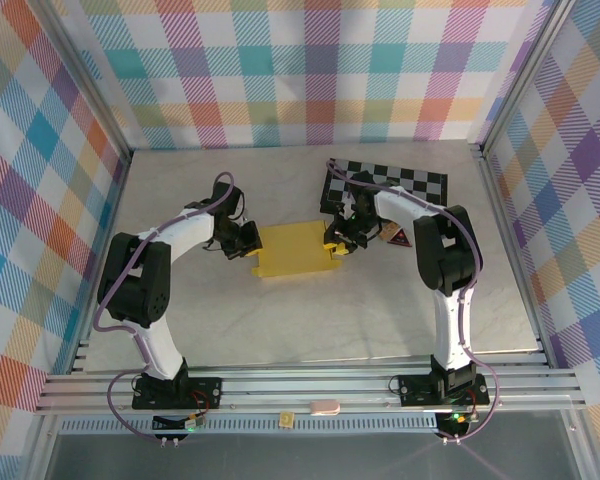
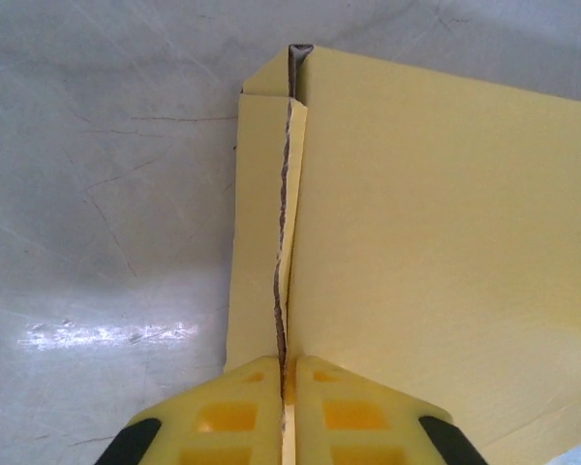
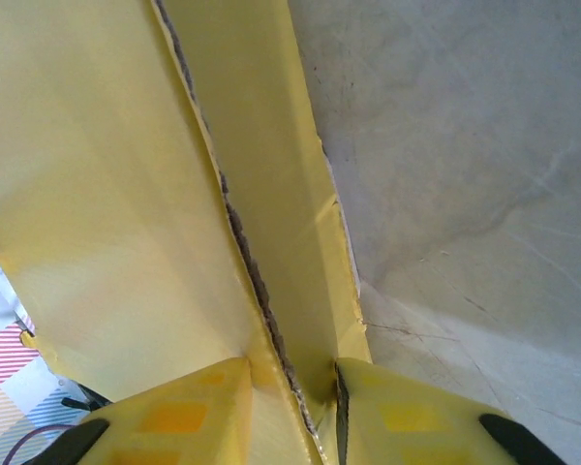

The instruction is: Fold the paper box

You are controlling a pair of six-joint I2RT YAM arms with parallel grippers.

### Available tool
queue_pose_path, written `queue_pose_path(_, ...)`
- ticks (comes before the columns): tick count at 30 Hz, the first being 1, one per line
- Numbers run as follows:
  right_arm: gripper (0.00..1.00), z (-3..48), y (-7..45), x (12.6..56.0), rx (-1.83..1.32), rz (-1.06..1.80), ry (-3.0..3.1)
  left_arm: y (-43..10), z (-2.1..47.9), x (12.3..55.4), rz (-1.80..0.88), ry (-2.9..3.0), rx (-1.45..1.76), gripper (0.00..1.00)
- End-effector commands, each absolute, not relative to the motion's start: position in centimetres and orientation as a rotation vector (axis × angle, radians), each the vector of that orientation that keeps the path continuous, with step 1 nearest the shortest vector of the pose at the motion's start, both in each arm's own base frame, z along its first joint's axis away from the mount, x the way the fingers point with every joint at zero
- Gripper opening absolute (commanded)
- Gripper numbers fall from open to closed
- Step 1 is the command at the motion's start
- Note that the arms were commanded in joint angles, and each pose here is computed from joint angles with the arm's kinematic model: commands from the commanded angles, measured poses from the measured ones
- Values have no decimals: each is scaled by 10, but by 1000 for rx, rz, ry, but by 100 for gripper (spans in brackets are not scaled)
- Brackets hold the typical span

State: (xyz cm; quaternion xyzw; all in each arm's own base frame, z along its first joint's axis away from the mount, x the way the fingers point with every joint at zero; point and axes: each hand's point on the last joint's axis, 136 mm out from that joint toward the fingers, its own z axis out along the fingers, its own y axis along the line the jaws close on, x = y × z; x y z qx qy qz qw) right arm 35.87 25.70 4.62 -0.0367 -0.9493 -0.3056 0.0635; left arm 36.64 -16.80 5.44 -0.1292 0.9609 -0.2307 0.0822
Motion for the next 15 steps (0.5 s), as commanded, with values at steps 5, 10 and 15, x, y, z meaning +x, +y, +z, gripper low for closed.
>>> queue_pose_path(5,22,32,271,344,-78,-898,-2823,-174,21,347,-714,2951,-421,5)
queue_pose_path(10,21,30,271,343,-76,-896,-2818,-181,18,344,-743,2963,-410,12)
queue_pose_path(15,20,29,269,343,-70,-875,-2829,-180,17,340,-735,2969,-406,16)
